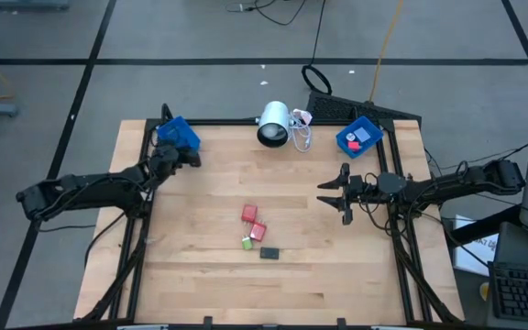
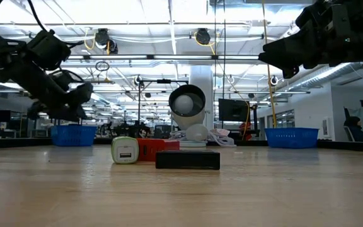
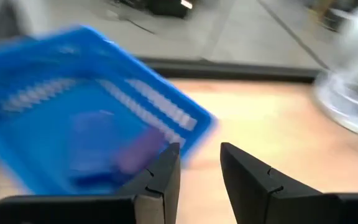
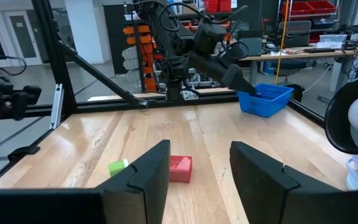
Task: Pick & Place Office items
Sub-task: Put the top red charger adapter into the right blue bin
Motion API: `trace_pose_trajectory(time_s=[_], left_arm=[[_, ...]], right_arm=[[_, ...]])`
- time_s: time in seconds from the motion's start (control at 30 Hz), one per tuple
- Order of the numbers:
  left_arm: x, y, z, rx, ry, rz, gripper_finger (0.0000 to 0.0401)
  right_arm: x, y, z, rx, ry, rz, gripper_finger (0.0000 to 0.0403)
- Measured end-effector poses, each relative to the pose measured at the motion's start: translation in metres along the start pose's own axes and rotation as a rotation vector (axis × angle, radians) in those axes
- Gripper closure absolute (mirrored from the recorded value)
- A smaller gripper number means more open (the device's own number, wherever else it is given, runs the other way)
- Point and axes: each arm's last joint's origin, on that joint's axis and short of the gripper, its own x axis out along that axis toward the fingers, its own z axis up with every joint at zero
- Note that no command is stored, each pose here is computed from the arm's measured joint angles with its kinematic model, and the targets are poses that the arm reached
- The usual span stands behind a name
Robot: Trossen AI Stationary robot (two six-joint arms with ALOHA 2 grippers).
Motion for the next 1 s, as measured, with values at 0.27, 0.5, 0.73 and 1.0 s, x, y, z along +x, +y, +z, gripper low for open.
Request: trace_pose_trajectory(time_s=[0.27,0.5,0.73,1.0], left_arm=[[-0.004,-0.015,-0.005,0.049,0.149,-0.325,0.0283],[-0.017,-0.035,-0.015,0.126,0.191,-0.510,0.0283],[-0.038,-0.057,-0.032,0.196,0.248,-0.700,0.0283],[-0.068,-0.087,-0.060,0.145,0.447,-1.003,0.0283]], right_arm=[[0.000,0.000,0.000,0.000,0.000,0.000,0.0248],[0.000,0.000,0.000,0.000,0.000,0.000,0.0248],[0.000,0.000,0.000,0.000,0.000,0.000,0.0248],[0.000,0.000,0.000,0.000,0.000,-0.001,0.0248]])
